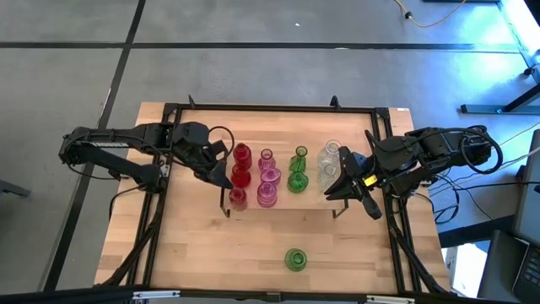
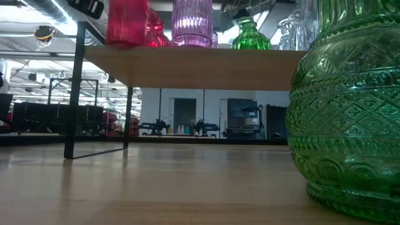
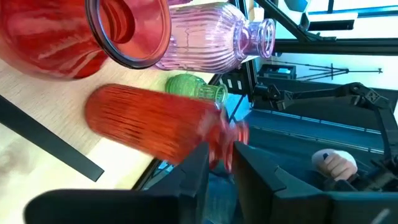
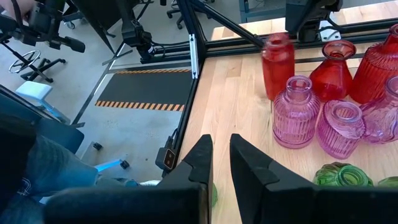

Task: Sort vases onto shelf
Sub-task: Put the red vase on the shelf aligned with the other red vases

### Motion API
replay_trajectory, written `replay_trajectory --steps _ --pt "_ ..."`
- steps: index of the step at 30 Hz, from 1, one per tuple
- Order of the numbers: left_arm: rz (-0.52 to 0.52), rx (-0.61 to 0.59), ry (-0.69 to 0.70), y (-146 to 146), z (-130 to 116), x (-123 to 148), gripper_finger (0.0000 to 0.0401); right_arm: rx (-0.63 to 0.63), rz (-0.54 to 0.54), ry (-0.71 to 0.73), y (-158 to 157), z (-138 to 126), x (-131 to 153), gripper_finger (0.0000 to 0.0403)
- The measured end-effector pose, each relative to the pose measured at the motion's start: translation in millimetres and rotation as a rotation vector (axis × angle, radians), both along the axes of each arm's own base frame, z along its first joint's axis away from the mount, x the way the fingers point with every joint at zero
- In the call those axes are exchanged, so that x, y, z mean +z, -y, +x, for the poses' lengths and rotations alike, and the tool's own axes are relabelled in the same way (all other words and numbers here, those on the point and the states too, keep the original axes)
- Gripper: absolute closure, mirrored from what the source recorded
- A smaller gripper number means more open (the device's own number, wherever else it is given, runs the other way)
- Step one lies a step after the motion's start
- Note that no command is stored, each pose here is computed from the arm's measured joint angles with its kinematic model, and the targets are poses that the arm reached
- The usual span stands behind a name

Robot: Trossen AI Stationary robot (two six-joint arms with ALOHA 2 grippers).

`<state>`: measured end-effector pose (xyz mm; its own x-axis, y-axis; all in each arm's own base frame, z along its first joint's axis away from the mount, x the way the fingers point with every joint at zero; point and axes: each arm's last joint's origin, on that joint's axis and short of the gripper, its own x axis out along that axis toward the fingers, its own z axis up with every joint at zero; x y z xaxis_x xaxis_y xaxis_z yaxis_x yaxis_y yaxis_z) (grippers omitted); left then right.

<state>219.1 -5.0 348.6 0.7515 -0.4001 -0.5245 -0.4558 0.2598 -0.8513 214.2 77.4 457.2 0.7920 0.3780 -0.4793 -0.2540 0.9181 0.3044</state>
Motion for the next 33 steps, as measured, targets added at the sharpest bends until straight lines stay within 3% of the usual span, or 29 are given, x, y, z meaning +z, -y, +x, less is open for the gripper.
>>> replay_trajectory --steps 14,24,33 --pt "0.006 0.010 -0.003 0 0 0 0.0328 0.000 0.000 0.000 0 0 0 0.0363" --pt "0.094 0.103 0.031 -2 -14 8 0.0332 0.000 0.000 0.000 0 0 0 0.0363" --pt "0.187 0.079 0.051 29 -26 12 0.0332 -0.004 -0.002 -0.028 0 -1 -2 0.0363"
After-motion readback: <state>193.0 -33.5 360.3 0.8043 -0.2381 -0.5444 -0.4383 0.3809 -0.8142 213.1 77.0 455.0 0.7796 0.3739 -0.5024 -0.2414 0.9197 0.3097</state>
